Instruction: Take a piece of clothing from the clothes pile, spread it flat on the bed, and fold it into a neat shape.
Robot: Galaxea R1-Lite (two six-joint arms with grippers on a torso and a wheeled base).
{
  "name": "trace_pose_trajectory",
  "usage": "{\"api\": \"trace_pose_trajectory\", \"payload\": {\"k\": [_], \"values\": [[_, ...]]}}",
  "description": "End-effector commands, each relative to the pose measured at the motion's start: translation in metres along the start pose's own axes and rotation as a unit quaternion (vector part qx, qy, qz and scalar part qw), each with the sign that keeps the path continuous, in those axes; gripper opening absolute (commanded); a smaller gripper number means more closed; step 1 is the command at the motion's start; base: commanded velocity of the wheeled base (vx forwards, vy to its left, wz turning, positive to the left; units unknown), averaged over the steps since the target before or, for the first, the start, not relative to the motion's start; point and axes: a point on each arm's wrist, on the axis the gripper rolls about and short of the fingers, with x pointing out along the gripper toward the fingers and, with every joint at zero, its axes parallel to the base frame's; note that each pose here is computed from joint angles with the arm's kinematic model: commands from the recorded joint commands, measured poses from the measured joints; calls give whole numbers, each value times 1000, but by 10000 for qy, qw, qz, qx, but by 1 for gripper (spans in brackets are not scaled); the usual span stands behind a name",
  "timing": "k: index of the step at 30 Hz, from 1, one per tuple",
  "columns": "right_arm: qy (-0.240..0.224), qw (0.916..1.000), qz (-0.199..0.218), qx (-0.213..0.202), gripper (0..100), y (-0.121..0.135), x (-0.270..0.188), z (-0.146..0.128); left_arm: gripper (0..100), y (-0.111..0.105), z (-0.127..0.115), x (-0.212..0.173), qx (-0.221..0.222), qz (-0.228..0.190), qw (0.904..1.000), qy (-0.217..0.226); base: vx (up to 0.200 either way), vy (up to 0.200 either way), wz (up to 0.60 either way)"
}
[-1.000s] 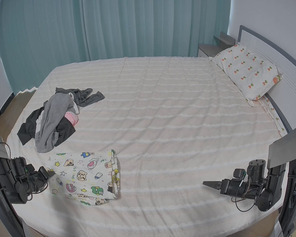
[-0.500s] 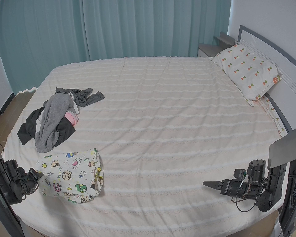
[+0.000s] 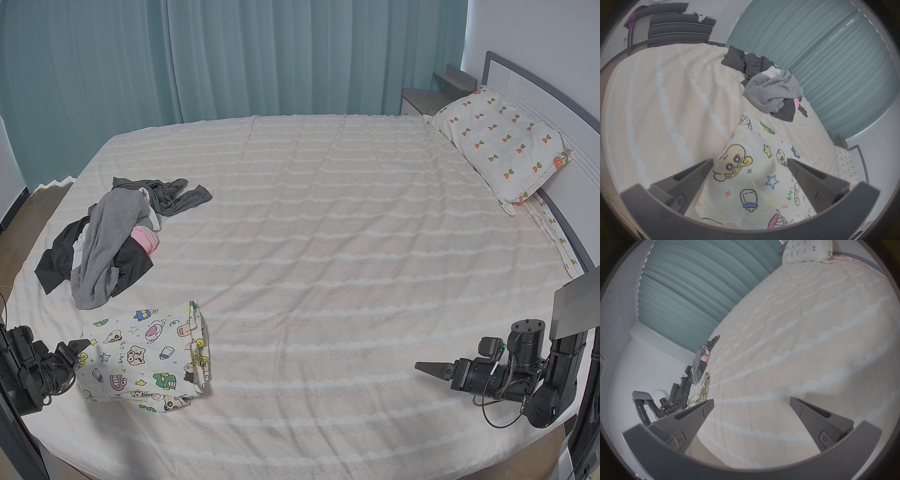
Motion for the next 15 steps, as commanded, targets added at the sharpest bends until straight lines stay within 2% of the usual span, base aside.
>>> {"api": "trace_pose_trajectory", "payload": {"k": [1, 3, 4, 6, 7, 8, 9, 10, 11, 13, 14, 15], "values": [[-641, 9969, 340, -311, 100, 29, -40, 14, 100, 0, 27, -31, 24, -289, 9980, -567, 0, 0, 0], [-814, 9953, 359, -379, 100, 35, -52, 15, 100, -1, 33, -42, 67, -476, 9965, -679, 0, 0, 0], [-1092, 9923, 365, -447, 100, 42, -60, 20, 100, -2, 38, -52, 108, -630, 9950, -761, 0, 0, 0], [-1808, 9813, 243, -608, 100, 55, -79, 29, 100, -10, 45, -71, 281, -975, 9907, -907, 0, 0, 0], [-2048, 9763, 234, -667, 100, 60, -87, 32, 100, -14, 47, -78, 386, -1117, 9883, -960, 0, 0, 0], [-2118, 9746, 233, -687, 100, 62, -89, 32, 100, -16, 48, -80, 428, -1158, 9874, -989, 0, 0, 0], [-2453, 9654, 301, -835, 100, 72, -104, 35, 100, -28, 52, -93, 656, -1468, 9812, -1063, 0, 0, 0], [-2549, 9619, 336, -933, 100, 75, -111, 35, 100, -35, 52, -99, 748, -1652, 9776, -1069, 0, 0, 0], [-2586, 9603, 347, -990, 100, 77, -116, 34, 100, -40, 53, -104, 789, -1769, 9752, -1069, 0, 0, 0], [-2658, 9564, 319, -1166, 100, 84, -136, 28, 100, -62, 53, -124, 1003, -2402, 9607, -966, 0, 0, 0], [-2647, 9566, 305, -1184, 100, 85, -141, 25, 100, -68, 52, -129, 1046, -2574, 9565, -893, 0, 0, 0], [-2642, 9564, 294, -1211, 100, 87, -152, 20, 100, -81, 49, -140, 1165, -2942, 9459, -720, 0, 0, 0]]}}
